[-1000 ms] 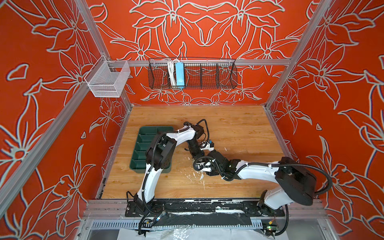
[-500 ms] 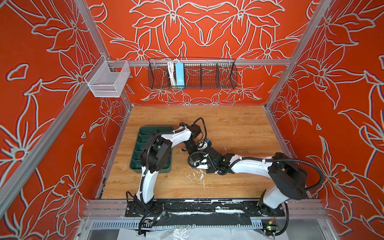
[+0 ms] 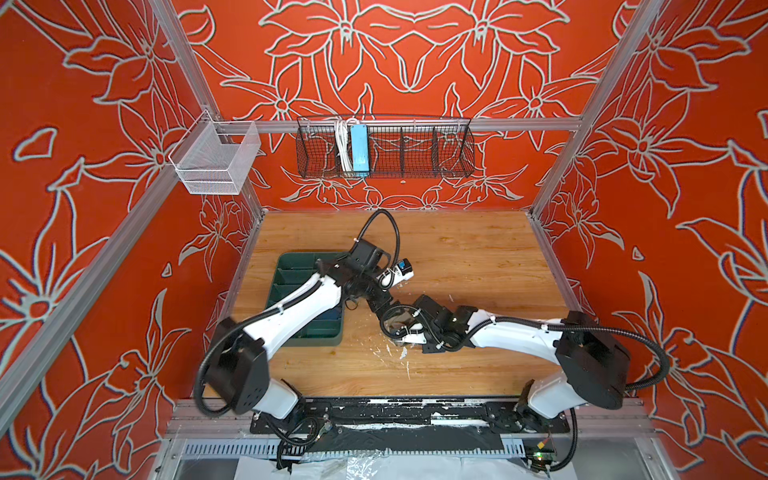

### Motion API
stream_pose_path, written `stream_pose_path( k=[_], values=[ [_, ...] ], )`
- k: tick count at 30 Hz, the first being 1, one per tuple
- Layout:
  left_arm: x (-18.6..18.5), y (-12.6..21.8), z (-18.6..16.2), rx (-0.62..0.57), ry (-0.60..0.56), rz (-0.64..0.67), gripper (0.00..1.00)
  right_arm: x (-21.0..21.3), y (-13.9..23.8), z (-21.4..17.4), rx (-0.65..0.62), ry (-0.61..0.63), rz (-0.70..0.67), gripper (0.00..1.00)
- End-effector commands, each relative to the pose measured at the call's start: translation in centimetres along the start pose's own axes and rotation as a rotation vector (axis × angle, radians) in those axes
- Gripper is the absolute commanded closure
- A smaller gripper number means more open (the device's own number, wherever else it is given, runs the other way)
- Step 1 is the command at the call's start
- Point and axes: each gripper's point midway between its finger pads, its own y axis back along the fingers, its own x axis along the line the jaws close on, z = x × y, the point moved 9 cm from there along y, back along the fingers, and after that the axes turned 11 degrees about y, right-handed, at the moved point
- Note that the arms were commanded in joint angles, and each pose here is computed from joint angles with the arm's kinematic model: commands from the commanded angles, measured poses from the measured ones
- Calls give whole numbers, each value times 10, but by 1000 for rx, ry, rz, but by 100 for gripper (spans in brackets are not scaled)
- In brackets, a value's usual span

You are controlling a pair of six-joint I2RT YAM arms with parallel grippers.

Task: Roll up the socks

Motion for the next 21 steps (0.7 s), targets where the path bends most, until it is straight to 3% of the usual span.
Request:
stream_pose_path(
  k=[1, 3, 6, 10, 13, 17, 21],
  values=[
    [19, 40, 7, -299, 125, 341, 2, 35, 5, -21, 112, -16, 254, 100],
    [24, 60, -4, -410, 233, 462, 3, 35, 11, -20, 100, -38, 317, 100],
    [12, 87, -20, -445, 241, 403, 3, 31, 19, -14, 61, -109, 446, 100],
    [-31, 101, -42, -371, 19, 54, 0, 15, 18, -7, 23, -234, 625, 100],
    [-55, 97, -64, -371, -124, -89, 2, -5, 8, -7, -4, -339, 716, 100],
    [-80, 70, -85, -307, -320, -29, 3, -24, -8, -8, -20, -411, 749, 100],
    [-109, 20, -97, -199, -575, 122, 4, -32, -18, -7, -21, -417, 755, 100]
  ],
)
